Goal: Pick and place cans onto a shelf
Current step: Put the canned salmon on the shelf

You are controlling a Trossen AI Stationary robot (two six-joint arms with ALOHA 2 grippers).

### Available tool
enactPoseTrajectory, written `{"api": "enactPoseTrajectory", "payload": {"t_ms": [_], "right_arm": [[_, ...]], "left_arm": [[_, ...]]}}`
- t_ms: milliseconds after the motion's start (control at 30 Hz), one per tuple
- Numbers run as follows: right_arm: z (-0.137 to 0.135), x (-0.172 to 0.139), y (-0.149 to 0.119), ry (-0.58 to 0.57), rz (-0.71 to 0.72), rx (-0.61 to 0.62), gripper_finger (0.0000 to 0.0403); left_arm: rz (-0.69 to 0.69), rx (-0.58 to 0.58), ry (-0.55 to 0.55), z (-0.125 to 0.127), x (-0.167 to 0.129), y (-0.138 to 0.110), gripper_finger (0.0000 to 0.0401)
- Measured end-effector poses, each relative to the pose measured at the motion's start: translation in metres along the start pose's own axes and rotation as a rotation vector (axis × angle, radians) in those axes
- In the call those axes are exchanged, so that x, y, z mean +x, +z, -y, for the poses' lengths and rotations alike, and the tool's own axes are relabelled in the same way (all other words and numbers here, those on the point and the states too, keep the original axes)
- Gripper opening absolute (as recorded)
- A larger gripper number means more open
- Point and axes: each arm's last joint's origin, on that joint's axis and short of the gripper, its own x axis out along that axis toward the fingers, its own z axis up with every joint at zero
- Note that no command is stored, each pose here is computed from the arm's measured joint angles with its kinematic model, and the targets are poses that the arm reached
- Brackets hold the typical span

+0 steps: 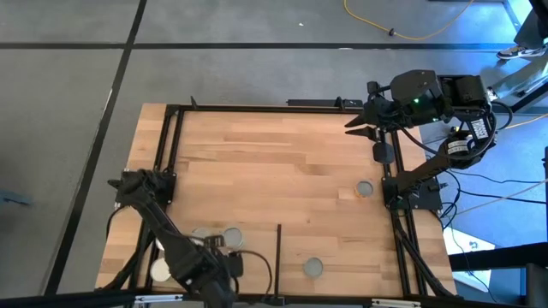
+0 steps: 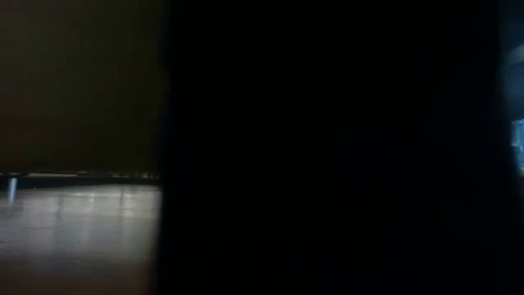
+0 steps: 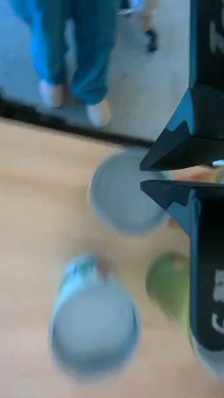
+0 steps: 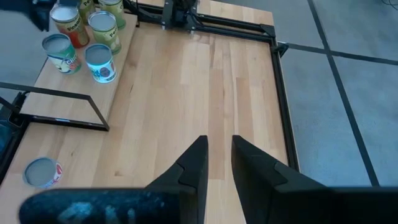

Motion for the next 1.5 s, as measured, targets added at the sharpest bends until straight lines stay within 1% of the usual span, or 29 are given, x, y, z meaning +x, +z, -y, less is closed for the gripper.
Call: {"api": "enactPoseTrajectory", "payload": {"t_ms": [67, 133, 233, 433, 533, 633, 700, 833, 933, 1033, 1133, 1200, 1267, 1367, 1500], "right_arm": [[0.000, 0.000, 0.000, 0.000, 0.000, -0.002, 0.0072], [0.000, -0.001, 0.000, 0.000, 0.002, 0.003, 0.0072], [0.000, -0.004, -0.001, -0.002, 0.009, 0.052, 0.0072], [-0.001, -0.018, -0.011, 0.003, 0.032, 0.076, 0.0072], [-0.006, -0.022, -0.025, 0.077, 0.012, 0.083, 0.0072], [-0.015, -0.017, -0.044, 0.219, -0.052, 0.139, 0.0072], [-0.024, -0.008, -0.058, 0.303, -0.120, 0.171, 0.0072], [-0.039, 0.019, -0.083, 0.357, -0.291, 0.240, 0.0072], [-0.051, 0.042, -0.097, 0.428, -0.409, 0.246, 0.0072], [-0.067, 0.067, -0.106, 0.498, -0.459, 0.234, 0.0072], [-0.085, 0.093, -0.111, 0.598, -0.429, 0.195, 0.0072], [-0.099, 0.108, -0.113, 0.667, -0.369, 0.160, 0.0072], [-0.112, 0.121, -0.114, 0.697, -0.295, 0.120, 0.0072], [-0.127, 0.139, -0.119, 0.679, -0.208, 0.081, 0.0072], [-0.145, 0.167, -0.130, 0.599, -0.193, 0.121, 0.0072]], "left_arm": [[0.033, -0.033, 0.022, -0.010, -0.014, 0.001, 0.0028], [0.100, -0.069, 0.042, -0.020, -0.029, 0.003, 0.0028], [0.232, -0.115, 0.065, -0.040, -0.059, 0.005, 0.0028], [0.484, -0.187, 0.125, -0.074, -0.104, 0.008, 0.0028], [0.582, -0.178, 0.166, -0.087, -0.120, 0.006, 0.0028], [0.638, -0.154, 0.201, -0.095, -0.130, 0.005, 0.0028], [0.652, -0.130, 0.213, -0.100, -0.136, 0.005, 0.0028], [0.664, -0.112, 0.224, -0.109, -0.143, 0.005, 0.0028], [0.663, -0.114, 0.231, -0.113, -0.145, 0.006, 0.0028], [0.647, -0.111, 0.252, -0.117, -0.145, 0.006, 0.0028], [0.612, -0.093, 0.277, -0.119, -0.143, 0.004, 0.0028], [0.600, -0.086, 0.291, -0.120, -0.143, 0.002, 0.0028], [0.589, -0.078, 0.305, -0.122, -0.143, 0.001, 0.0028], [0.571, -0.066, 0.326, -0.123, -0.142, -0.001, 0.0028], [0.561, -0.002, 0.343, -0.123, -0.142, 0.000, 0.0028]]}}
